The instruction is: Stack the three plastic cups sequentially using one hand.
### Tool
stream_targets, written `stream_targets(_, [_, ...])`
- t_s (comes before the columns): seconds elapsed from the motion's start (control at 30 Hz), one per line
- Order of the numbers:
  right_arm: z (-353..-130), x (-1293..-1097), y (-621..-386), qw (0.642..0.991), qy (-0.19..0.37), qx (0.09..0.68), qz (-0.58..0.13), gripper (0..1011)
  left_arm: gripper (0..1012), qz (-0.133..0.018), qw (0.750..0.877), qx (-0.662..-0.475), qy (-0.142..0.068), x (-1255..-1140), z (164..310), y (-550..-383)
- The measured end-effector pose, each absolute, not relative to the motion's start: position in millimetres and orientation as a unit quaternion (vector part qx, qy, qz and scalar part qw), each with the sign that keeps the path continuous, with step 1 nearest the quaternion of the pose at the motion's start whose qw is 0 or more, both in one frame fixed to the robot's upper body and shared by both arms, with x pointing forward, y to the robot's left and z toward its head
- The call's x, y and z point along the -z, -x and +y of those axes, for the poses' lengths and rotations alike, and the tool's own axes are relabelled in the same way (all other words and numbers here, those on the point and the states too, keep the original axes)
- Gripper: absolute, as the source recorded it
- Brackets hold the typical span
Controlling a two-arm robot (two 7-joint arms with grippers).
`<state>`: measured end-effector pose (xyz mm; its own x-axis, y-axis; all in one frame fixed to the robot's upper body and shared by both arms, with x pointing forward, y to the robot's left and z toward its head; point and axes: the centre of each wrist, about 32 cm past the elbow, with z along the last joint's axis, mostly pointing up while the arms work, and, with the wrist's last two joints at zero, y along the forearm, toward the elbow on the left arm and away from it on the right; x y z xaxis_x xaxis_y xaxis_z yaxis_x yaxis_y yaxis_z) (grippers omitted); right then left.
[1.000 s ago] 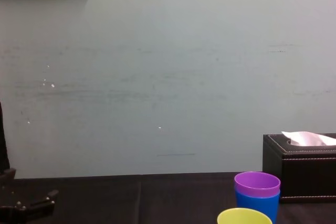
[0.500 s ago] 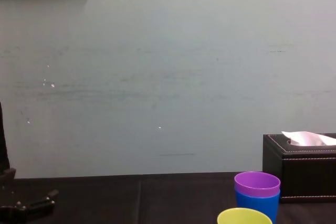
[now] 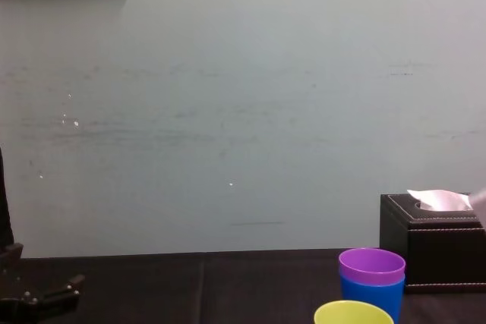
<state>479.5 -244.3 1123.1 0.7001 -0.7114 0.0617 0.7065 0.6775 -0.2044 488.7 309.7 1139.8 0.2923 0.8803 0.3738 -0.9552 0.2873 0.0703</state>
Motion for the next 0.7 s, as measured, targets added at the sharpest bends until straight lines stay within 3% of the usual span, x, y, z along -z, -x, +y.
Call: stream_targets(0.7, [-240.1,-1123.4,-487.1,0.913,0.111,0.393,0.014,1003,1011,-0.132,0.791,-0.580,-0.141,-1139.8,309.7,-488.6])
